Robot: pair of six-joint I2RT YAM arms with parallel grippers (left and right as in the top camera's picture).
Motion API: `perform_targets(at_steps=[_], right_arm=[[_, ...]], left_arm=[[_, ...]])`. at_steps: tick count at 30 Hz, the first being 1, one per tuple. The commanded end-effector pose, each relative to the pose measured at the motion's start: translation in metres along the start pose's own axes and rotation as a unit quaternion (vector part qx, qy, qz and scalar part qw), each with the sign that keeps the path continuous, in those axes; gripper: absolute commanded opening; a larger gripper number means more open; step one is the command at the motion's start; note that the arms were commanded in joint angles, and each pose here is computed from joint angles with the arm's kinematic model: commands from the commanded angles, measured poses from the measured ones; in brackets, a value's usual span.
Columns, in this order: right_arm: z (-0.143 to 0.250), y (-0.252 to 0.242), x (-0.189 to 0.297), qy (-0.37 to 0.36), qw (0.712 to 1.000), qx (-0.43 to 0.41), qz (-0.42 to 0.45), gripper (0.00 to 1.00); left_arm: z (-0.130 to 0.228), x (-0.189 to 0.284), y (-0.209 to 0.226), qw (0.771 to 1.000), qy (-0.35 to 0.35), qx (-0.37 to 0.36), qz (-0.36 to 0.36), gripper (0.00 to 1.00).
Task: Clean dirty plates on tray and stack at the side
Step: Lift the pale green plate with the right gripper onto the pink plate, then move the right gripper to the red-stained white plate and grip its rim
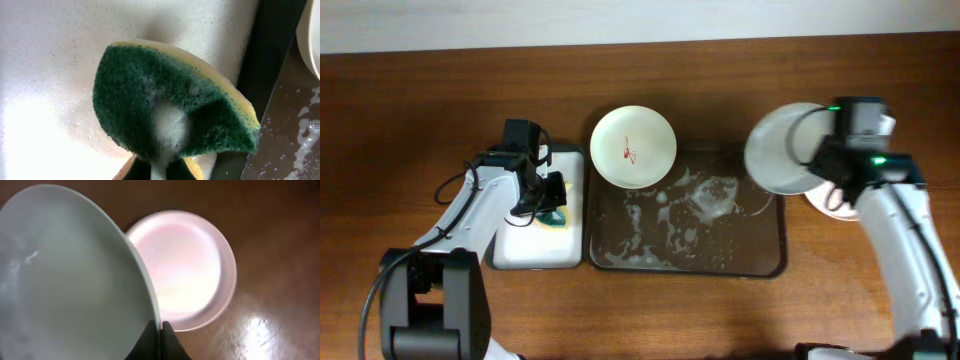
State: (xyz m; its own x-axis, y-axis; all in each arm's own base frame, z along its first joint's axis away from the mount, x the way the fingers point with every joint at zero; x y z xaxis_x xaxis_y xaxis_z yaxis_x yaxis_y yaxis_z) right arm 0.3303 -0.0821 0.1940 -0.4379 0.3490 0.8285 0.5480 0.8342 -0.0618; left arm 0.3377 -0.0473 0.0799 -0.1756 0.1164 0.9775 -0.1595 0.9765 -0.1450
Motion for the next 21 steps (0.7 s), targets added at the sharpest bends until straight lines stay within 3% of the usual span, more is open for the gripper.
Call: perform_targets(at_steps=[1,6,11,12,14,15,21], right_arm=[[-0.004,-0.031,-0.028,0.057,0.994,-0.088,-0.043,0.04],[0.005,-0.082,-0.067,0.108,0.979,-0.172,-0.019,0.04],[0.006,-0.095,-0.089,0.126,0.965,-0.219,-0.066,0.04],[0.003,-0.094,-0.09,0.123,0.965,-0.219,-0.077,0.1],[-0.005,-0.08,-0.088,0.109,0.966,-0.196,-0.129,0.32],[-0.009,-0.069,-0.085,0.105,0.964,-0.176,-0.167,0.36],[-0.014,0.001,-0.064,0.091,0.954,-0.043,-0.282,0.39]], left_arm=[[0.002,-0.003,0.001,1.0,0.005,-0.006,0.004,0.0],[0.002,-0.003,0.001,1.0,0.006,0.0,0.004,0.0],[0.002,-0.003,0.001,1.0,0.005,0.0,0.004,0.0],[0.002,-0.003,0.001,1.0,0.005,0.0,0.004,0.0],[0.002,-0.003,0.001,1.0,0.005,0.0,0.004,0.0],[0.001,-0.003,0.001,1.0,0.005,0.0,0.004,0.0],[0.001,-0.003,0.001,1.0,0.005,0.0,0.004,0.0]])
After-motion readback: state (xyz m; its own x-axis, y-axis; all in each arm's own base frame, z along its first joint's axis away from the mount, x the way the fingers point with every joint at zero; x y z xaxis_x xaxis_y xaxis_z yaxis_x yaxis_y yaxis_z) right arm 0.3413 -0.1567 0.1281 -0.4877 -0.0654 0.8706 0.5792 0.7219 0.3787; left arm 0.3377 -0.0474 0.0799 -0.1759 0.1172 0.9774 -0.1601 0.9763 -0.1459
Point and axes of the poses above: each gripper's point midway between its finger pads, its own x axis back along the fingers, its own y axis along the line the jaws close on, z = x × y, the point moved 4 cm from there along x, back along the fingers, and after that the axes turned 2 degrees about x, right-handed, at the moved point
